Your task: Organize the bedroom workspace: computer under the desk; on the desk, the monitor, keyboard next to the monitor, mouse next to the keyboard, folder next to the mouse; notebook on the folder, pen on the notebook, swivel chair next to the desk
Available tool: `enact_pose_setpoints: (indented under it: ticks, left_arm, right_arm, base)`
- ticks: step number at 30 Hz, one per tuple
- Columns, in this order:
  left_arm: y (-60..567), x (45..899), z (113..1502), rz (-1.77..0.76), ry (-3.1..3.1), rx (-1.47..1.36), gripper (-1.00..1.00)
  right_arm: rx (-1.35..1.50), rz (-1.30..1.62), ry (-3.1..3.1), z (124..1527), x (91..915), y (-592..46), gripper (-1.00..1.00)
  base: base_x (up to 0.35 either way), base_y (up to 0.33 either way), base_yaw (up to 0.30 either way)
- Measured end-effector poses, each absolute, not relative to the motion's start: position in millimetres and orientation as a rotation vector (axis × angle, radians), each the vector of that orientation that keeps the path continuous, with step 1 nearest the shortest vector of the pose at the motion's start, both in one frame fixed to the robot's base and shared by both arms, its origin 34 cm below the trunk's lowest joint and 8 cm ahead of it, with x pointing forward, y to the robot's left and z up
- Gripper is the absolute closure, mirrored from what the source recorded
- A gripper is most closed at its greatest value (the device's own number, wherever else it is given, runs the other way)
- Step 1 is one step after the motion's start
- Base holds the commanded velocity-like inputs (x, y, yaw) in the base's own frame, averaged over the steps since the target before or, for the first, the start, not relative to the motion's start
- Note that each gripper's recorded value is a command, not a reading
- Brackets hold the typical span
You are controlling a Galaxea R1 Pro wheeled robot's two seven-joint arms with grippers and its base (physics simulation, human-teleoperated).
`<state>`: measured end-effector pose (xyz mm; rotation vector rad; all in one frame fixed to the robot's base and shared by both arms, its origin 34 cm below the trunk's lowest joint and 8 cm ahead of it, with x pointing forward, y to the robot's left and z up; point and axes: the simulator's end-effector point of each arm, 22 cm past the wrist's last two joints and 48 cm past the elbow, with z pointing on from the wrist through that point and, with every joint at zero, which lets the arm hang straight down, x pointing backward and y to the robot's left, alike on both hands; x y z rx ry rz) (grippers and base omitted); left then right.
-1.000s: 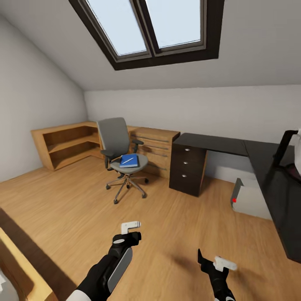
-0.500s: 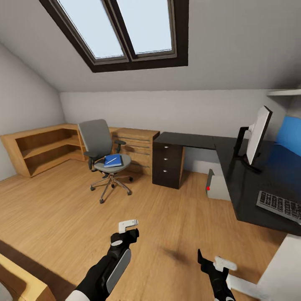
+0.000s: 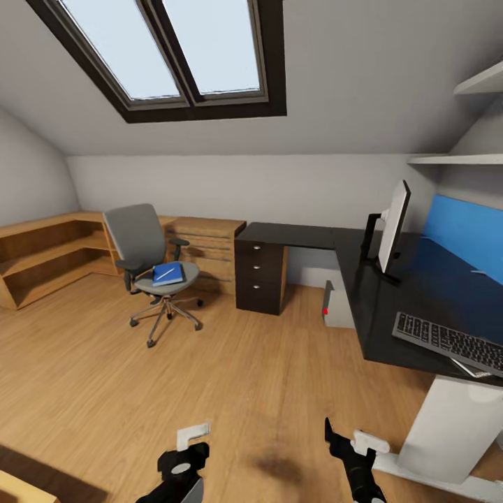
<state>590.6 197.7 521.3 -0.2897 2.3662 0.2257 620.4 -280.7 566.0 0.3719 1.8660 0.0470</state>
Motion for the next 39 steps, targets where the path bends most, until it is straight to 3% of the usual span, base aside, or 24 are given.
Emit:
enact_pose_setpoints:
  ticks: [11,39]
  left_arm:
    - [205,565,524,0.271,2.317,-0.335,-1.0]
    - [208,571,575,0.277,2.288,-0.35,-1.0]
  right_arm:
    - [0.38,0.063,1.871,585,621,-270,-1.0]
    - [0.381,0.061,1.883,630,623,-270,-1.0]
  base:
    - [-0.002,0.0,-0.002]
    - [-0.337,-0.053,-0.22]
